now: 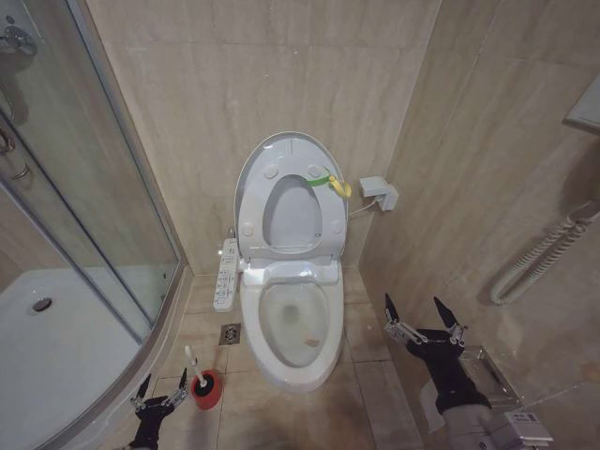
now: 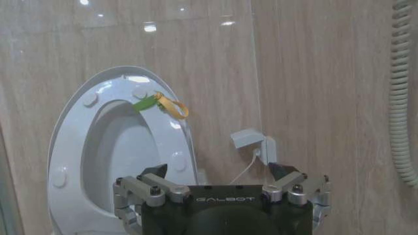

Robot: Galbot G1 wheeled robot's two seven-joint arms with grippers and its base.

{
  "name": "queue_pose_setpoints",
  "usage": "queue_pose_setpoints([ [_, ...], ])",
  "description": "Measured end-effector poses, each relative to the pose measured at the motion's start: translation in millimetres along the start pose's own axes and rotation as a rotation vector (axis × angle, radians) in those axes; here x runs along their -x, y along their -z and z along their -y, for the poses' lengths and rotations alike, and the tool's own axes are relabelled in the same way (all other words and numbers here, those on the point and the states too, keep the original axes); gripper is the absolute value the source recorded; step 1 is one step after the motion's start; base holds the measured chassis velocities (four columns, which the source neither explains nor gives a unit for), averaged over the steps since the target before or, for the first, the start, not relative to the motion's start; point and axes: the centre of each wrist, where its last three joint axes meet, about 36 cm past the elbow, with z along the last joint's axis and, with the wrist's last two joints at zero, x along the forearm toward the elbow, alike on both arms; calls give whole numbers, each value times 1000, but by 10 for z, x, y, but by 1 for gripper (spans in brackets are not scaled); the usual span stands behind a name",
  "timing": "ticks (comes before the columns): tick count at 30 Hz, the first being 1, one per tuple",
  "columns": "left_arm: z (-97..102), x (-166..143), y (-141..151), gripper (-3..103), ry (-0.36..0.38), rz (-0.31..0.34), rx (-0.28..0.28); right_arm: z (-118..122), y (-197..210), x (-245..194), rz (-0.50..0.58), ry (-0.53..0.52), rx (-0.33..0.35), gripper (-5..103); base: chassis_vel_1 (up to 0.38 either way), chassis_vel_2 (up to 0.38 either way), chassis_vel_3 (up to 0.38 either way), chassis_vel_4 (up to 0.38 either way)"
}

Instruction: Open the toilet lid, clean the toilet bowl with a toilet brush, close the toilet lid, and flush.

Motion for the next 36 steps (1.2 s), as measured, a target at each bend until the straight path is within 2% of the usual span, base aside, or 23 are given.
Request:
queue_pose_setpoints([
  [6,-82,85,-90,100,-49,-14,45,0,0,0,0,0,0,100,0,0,0,0],
  [9,-187,131,-160,100,-59,-37,68,0,0,0,0,0,0,100,0,0,0,0],
  [17,-309,256,-173,100,-84,-48,84,0,0,0,0,0,0,100,0,0,0,0],
  [22,-305,316,-183,100,-111,-52,89,0,0,0,0,0,0,100,0,0,0,0],
  [29,-313,398,-213,101,-113,-60,90,0,0,0,0,0,0,100,0,0,0,0],
  [36,-365,599,-195,99,-123,-48,104,0,0,0,0,0,0,100,0,0,0,0],
])
